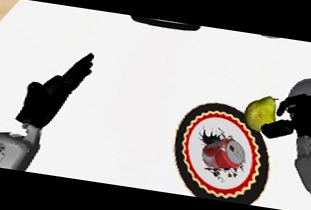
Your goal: Pick the pear from the plate and place it in the pan
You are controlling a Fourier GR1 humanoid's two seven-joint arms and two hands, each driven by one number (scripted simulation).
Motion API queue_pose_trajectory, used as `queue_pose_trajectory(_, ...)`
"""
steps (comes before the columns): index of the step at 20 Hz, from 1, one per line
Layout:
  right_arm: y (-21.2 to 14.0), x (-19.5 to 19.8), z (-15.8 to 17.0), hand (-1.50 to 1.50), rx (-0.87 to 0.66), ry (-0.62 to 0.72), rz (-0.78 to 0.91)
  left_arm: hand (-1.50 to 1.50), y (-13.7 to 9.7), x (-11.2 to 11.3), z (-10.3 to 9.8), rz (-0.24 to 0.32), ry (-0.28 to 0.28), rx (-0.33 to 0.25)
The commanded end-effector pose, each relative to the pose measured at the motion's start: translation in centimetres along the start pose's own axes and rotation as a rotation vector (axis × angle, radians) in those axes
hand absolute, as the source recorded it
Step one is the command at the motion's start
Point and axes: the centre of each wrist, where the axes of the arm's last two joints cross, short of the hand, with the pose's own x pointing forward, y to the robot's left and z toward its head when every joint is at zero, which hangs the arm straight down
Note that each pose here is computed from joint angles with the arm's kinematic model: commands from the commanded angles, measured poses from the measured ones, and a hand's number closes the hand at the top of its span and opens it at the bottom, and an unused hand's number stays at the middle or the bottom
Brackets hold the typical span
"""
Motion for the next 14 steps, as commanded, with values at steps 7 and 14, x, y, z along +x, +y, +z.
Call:
queue_pose_trajectory(7, 1.6, 10.7, 9.1, 1.5, -0.512, -0.174, -0.119, 0.0, 0.7, 0.1, -0.1, 0.006, 0.002, 0.032)
queue_pose_trajectory(14, -0.4, 8.3, 6.3, 1.5, -0.607, -0.126, -0.271, 0.0, 1.1, -1.3, 1.9, 0.005, -0.01, 0.044)
